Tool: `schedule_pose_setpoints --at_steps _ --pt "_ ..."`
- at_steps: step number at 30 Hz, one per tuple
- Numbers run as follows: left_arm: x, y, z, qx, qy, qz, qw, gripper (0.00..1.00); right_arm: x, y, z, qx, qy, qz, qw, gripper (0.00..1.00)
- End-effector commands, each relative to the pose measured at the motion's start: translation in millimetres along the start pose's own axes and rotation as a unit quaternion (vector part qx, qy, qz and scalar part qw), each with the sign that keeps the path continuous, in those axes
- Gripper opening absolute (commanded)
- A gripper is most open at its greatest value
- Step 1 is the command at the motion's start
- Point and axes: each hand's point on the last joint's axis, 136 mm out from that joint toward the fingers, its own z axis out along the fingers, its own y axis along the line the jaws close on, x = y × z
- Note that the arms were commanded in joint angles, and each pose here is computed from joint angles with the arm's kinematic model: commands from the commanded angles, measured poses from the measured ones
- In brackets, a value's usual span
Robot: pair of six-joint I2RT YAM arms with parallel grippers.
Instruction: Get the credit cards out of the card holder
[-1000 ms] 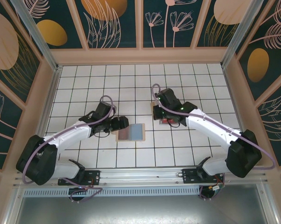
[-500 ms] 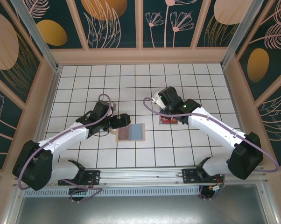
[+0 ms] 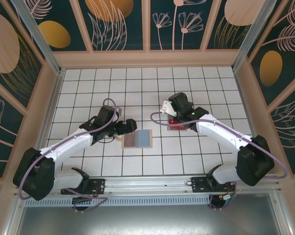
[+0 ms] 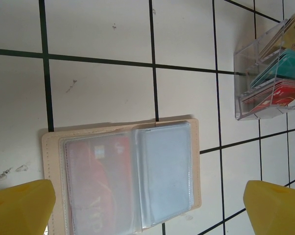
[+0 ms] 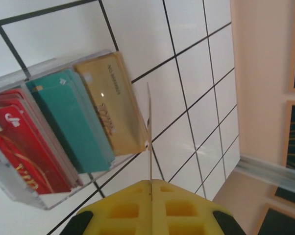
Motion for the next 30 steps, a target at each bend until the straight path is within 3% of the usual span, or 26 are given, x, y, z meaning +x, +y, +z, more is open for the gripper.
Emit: schedule_pose_setpoints --at_steps 1,13,23,30 --pt "-8 -3 -7 -0.001 -0.022 0.012 1.0 0.98 -9 -1 9 0.0 -0.011 -0.022 1.0 0.0" --pt "-18 -3 -22 0.003 -0.075 0.027 0.997 0.98 -4 27 24 -0.043 -0.005 -0.013 0.999 0.0" --pt "-15 0 -19 -0.001 -0.068 0.023 0.997 0.99 7 49 36 -0.066 0.007 -0.009 0.998 0.0" --pt "-13 -2 -16 0.004 -0.058 0.024 0.998 0.99 6 35 42 -0.033 0.012 -0.006 0.999 0.02"
